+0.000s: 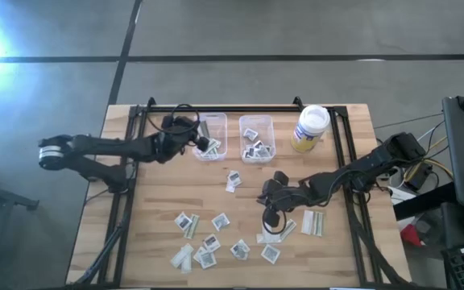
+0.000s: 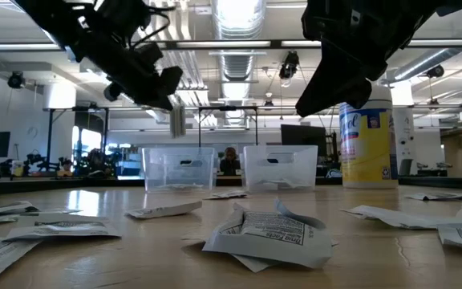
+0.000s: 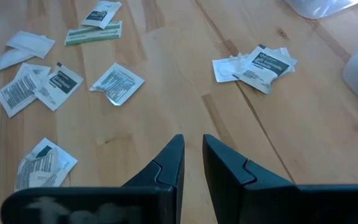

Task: Pick & Place First Aid Supplies
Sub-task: Put the green bandage pack into the left transparent bin

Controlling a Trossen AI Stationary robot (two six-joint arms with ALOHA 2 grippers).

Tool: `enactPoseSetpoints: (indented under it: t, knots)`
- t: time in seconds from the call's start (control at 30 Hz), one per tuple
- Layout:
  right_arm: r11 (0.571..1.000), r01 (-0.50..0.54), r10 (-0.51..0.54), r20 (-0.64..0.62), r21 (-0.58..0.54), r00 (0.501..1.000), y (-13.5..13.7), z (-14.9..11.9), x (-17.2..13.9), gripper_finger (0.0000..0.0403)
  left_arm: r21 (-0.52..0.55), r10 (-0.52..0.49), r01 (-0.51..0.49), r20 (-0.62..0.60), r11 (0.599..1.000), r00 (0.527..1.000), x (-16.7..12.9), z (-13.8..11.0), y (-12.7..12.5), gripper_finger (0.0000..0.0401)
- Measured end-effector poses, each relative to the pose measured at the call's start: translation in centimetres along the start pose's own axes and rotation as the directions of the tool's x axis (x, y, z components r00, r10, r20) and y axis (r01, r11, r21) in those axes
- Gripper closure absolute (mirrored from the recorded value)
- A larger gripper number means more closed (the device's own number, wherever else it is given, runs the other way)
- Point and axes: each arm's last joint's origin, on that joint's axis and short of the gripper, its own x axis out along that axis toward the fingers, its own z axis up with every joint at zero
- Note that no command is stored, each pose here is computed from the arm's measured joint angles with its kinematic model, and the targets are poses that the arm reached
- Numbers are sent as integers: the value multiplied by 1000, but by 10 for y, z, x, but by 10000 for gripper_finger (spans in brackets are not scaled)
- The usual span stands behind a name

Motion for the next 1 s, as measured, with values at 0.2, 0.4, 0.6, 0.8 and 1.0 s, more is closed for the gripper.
enactPoseSetpoints:
  t: [0.2, 0.4, 0.6, 0.8, 1.0]
  knots:
    - [1000, 0, 0, 1, -3, 1000, 0, 0, 0, 346, -34, 2, -4, -77, 999, 997, 17, -16, -3, 401]
    - [1000, 0, 0, 0, -3, 1000, 0, 0, 0, 346, -43, 13, -19, -132, 999, 991, 28, -30, -7, 401]
    - [1000, 0, 0, 1, -1, 1000, 0, 0, 0, 346, -40, 4, -11, -172, 999, 985, 33, -39, -10, 401]
    - [1000, 0, 0, 0, 2, 1000, 0, 0, 0, 346, -34, 6, -12, -183, 999, 983, 35, -42, -10, 389]
    - [1000, 0, 0, 0, 8, 1000, 0, 0, 0, 346, -36, 5, -12, -180, 999, 984, 34, -41, -10, 362]
